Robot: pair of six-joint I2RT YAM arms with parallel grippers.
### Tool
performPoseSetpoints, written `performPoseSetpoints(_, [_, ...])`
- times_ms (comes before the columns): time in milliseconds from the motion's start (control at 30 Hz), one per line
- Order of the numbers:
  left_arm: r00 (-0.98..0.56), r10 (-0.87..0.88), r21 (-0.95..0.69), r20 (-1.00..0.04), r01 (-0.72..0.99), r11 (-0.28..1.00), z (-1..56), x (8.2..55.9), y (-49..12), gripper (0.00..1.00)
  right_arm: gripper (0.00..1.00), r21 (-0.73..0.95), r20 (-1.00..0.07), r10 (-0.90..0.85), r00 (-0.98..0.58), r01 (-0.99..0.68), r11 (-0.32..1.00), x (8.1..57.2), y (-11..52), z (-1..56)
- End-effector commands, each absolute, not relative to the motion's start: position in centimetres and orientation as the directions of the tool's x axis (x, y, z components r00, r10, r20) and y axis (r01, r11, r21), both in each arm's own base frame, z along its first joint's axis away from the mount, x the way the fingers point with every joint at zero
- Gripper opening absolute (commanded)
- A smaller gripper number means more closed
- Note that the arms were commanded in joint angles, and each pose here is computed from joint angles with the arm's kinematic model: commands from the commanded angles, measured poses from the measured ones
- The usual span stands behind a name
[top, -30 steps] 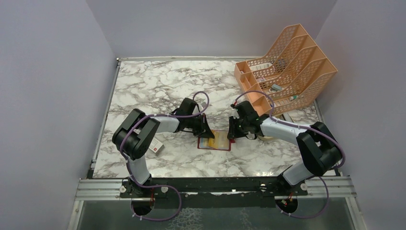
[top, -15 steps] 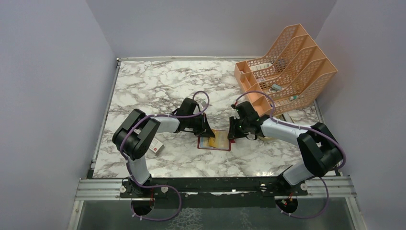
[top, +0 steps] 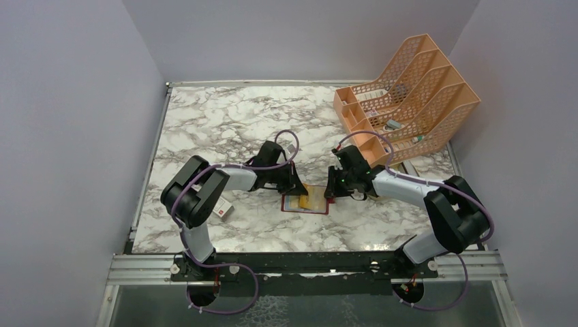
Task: Put the credit cards into the card holder
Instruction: Insert the credit card into the card holder.
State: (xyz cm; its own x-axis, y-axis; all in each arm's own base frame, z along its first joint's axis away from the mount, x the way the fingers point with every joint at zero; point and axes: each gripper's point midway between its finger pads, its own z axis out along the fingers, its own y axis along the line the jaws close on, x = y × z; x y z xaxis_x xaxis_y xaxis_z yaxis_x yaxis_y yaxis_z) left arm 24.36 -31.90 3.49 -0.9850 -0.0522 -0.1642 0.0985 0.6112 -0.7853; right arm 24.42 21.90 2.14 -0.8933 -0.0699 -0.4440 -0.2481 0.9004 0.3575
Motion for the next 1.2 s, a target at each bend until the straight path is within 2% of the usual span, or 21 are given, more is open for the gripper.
performPoseSetpoints(0, [-0.982,-0.078,-0.743,-0.174,0.079,0.665,1.8,23.9,-31.2,0.00,0.16,0.329,-0.426,-0.059,-0.903,-0.215,0.919,23.7,21.1,1.4])
performPoseSetpoints(67, [-0.981,-0.078,-0.745,-0.175,0.081,0.662,2.0,23.7,-31.3,0.03,0.16,0.328,-0.425,-0.058,-0.903,-0.213,0.920,23.7,21.0,1.4])
performPoseSetpoints(233, [-0.980,-0.081,-0.755,-0.181,0.085,0.650,3.0,23.7,-31.4,0.23,0.16,0.328,-0.430,-0.053,-0.901,-0.210,0.921,23.8,21.1,1.6])
performPoseSetpoints(333, [-0.977,-0.083,-0.752,-0.197,0.097,0.651,3.7,23.9,-31.4,0.32,0.16,0.325,-0.432,-0.051,-0.900,-0.209,0.922,23.9,21.0,1.7])
performPoseSetpoints(533, [-0.975,-0.087,-0.738,-0.206,0.096,0.668,4.1,24.0,-31.1,0.40,0.16,0.321,-0.436,-0.053,-0.898,-0.210,0.924,24.1,21.0,1.8])
performPoseSetpoints(800, [-0.971,-0.094,-0.740,-0.218,0.102,0.665,4.9,23.9,-30.9,0.40,0.15,0.320,-0.442,-0.057,-0.895,-0.216,0.922,24.3,21.1,2.1])
performPoseSetpoints(1167, [-0.974,-0.081,-0.739,-0.211,0.104,0.665,4.6,23.3,-31.4,0.18,0.15,0.326,-0.441,-0.052,-0.896,-0.214,0.921,24.2,21.2,2.2])
